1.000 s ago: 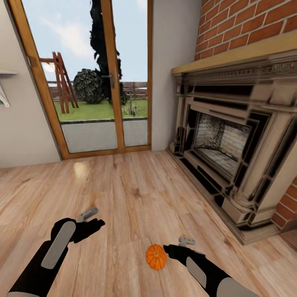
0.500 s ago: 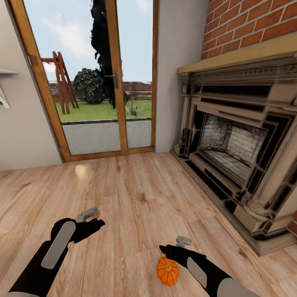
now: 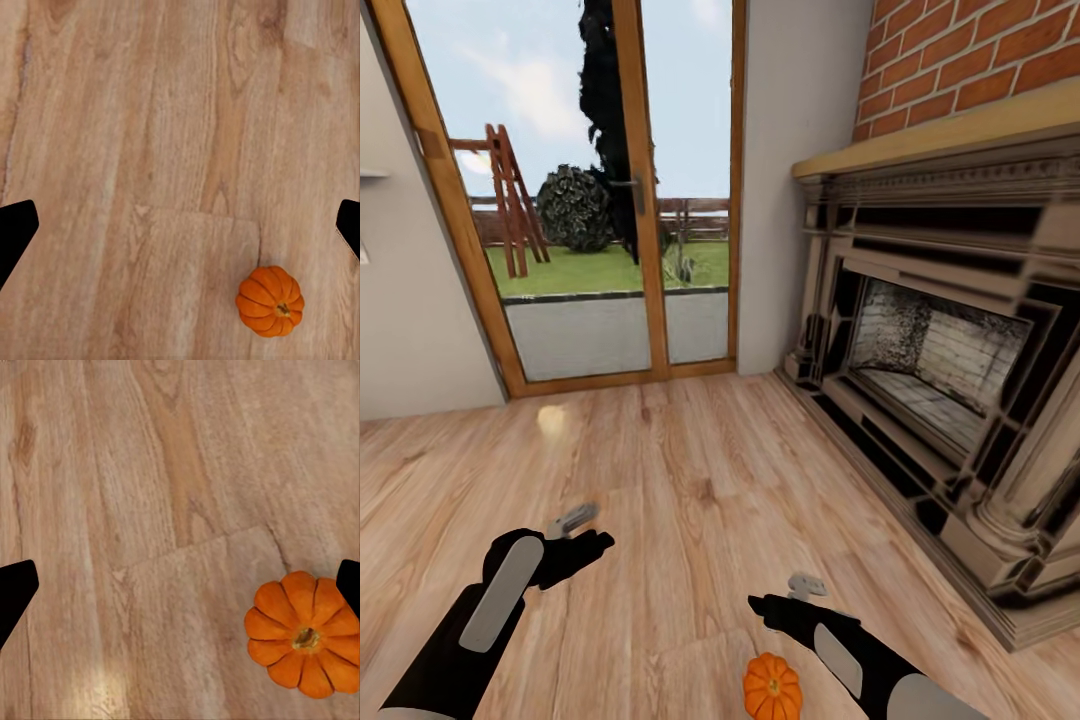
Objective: Place each of the two pumpkins and all three candles from the living room inside a cabinet in the living room (use any cabinet), then make sure every cabinet is closed, and position the cauldron so it is next to a table in the living room.
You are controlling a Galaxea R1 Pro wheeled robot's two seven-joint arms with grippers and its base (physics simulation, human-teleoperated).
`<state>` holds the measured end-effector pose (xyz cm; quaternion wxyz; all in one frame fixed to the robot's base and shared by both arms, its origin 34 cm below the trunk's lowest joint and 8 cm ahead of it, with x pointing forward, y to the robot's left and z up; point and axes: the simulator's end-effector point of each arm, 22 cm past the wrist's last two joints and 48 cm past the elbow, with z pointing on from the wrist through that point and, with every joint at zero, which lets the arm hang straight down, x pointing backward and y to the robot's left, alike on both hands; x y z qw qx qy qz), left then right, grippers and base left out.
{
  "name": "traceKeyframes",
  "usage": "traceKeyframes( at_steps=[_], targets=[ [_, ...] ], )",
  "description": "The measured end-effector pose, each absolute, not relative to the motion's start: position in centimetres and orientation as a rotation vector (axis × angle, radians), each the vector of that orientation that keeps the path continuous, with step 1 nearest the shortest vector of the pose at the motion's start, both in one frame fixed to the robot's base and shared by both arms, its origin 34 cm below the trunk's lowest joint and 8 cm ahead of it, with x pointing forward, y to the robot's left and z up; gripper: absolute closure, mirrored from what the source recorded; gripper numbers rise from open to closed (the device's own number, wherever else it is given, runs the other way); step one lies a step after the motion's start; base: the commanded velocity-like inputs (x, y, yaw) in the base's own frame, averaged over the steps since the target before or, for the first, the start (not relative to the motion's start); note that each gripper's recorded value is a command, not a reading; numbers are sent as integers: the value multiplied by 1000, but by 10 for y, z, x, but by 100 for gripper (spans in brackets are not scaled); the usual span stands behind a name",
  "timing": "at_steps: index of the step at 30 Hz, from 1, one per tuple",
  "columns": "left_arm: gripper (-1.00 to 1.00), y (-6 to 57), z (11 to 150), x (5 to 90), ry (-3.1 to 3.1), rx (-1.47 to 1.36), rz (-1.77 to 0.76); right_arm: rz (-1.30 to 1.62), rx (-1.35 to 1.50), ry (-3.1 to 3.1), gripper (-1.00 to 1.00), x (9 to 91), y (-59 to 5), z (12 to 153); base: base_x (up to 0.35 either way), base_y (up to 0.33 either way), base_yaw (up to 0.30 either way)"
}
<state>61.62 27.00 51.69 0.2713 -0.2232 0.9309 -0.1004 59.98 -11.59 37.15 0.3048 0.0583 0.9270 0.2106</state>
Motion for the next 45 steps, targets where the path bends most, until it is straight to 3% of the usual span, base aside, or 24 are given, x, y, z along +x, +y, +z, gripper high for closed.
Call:
traceKeyframes(
  at_steps=[21, 30, 45],
  targets=[
    [-100, 269, 524, 621, 2467, -592, -291, 554, 193, 2456, -100, 599, -118, 362, 42, 0, 0],
    [-100, 243, 509, 614, 2471, -638, -488, 563, 210, 2451, -100, 594, -118, 343, 0, 0, 0],
    [-100, 242, 476, 605, 2471, -646, -506, 543, 219, 2445, -100, 587, -128, 308, 0, 0, 0]
  ],
)
